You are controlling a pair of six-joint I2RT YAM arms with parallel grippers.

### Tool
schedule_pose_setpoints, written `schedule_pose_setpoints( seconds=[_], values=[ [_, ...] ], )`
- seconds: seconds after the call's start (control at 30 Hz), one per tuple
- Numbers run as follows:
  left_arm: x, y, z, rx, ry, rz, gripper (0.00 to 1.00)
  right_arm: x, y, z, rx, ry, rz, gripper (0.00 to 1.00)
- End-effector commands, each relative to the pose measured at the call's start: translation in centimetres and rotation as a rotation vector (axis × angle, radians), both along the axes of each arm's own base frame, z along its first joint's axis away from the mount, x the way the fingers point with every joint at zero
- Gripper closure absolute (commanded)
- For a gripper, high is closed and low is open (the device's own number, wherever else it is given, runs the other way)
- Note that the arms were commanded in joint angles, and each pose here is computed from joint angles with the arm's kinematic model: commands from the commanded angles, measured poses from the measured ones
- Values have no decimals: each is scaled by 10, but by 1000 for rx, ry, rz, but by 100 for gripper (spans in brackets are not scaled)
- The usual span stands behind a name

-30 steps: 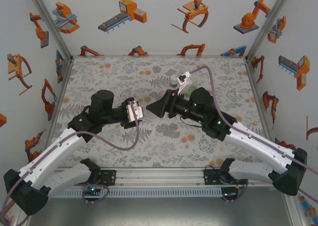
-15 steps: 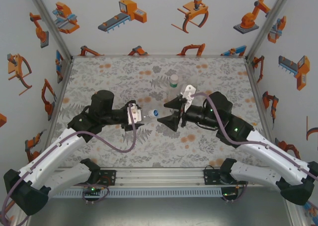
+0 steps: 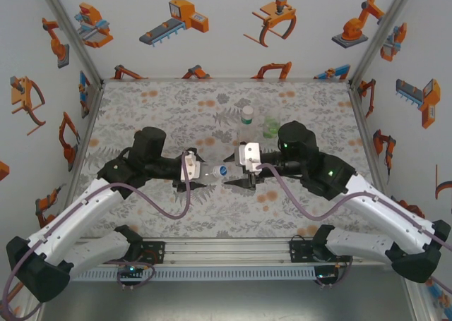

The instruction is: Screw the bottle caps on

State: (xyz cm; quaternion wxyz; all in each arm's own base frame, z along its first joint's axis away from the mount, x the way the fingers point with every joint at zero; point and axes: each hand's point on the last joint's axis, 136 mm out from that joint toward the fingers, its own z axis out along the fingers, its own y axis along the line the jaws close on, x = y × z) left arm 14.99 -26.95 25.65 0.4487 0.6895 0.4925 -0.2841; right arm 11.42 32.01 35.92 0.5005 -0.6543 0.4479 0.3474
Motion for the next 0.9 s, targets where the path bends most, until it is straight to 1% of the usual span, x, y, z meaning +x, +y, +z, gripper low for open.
schedule_pose_setpoints(
  seconds=[0.0, 0.13, 0.4, 0.5, 0.63, 0.73, 0.87],
  values=[
    [-9, -3, 10, -12, -5, -54, 100, -8, 5, 13, 30, -44, 66, 49],
    [-9, -4, 10, -10, -3, -59, 100, -6, 9, 12, 27, -48, 58, 54],
    [-11, -4, 10, -9, -2, -64, 100, -1, 10, 6, 15, -54, 28, 61],
    [-11, -4, 10, -8, -2, -62, 100, 1, 9, 6, 12, -55, 17, 65],
    [-9, -4, 10, -4, -10, -51, 100, 3, 9, 4, 8, -54, 1, 75],
    [-3, -3, 9, 3, -24, -16, 100, 12, 9, 3, 14, -5, -64, 82],
    [11, 0, 7, 20, -53, 62, 100, 29, 10, -1, 70, 137, -194, 91]
  ],
)
